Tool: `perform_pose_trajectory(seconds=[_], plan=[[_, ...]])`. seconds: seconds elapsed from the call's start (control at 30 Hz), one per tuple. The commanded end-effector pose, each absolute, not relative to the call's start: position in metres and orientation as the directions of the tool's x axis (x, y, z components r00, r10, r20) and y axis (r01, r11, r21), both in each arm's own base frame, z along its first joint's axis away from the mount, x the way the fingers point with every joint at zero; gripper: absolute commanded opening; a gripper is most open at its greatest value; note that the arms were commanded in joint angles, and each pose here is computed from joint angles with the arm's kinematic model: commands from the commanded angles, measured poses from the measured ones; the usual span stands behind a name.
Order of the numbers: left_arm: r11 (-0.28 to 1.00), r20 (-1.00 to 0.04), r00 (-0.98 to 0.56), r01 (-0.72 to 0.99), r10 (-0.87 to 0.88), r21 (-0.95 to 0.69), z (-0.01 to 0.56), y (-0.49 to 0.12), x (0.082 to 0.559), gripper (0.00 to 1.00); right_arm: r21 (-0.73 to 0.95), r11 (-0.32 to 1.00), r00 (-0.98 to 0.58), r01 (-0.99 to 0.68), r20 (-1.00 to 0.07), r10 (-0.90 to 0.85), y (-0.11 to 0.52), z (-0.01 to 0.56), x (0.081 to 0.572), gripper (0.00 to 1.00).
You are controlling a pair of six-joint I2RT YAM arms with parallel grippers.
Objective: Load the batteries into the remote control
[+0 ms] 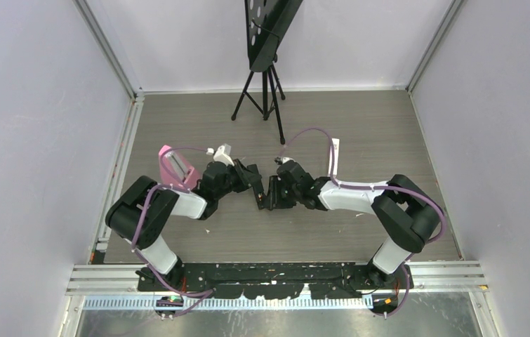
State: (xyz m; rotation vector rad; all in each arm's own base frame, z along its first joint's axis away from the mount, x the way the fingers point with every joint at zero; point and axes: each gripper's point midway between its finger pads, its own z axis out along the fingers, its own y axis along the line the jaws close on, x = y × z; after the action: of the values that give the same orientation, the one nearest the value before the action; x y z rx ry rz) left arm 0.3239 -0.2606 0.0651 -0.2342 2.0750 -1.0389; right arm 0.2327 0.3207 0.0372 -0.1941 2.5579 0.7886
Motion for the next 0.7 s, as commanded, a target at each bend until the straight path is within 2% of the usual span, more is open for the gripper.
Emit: perform_pose_trajectory(seconds=[0.0, 0.27, 0.5, 0.67], plan=[[0.613, -0.570, -0.646, 0.195, -0.507, -0.766, 0.071, -0.263, 0.325, 0.00, 0.592, 0.779, -0.854, -0.206, -0.498, 0.152, 0.338, 0.060, 0.252, 0.37], [0.556, -0.518, -0.605, 0.145, -0.605, -0.819, 0.068, -0.256, 0.327, 0.00, 0.721, 0.692, -0.810, -0.019, -0.417, 0.412, 0.333, 0.072, 0.261, 0.37], [0.546, -0.493, -0.578, 0.096, -0.650, -0.832, 0.067, -0.250, 0.330, 0.00, 0.775, 0.630, -0.811, 0.041, -0.342, 0.474, 0.340, 0.086, 0.261, 0.40], [0.530, -0.450, -0.582, 0.038, -0.677, -0.847, 0.057, -0.248, 0.330, 0.00, 0.737, 0.676, -0.801, 0.005, -0.402, 0.444, 0.332, 0.092, 0.262, 0.41]])
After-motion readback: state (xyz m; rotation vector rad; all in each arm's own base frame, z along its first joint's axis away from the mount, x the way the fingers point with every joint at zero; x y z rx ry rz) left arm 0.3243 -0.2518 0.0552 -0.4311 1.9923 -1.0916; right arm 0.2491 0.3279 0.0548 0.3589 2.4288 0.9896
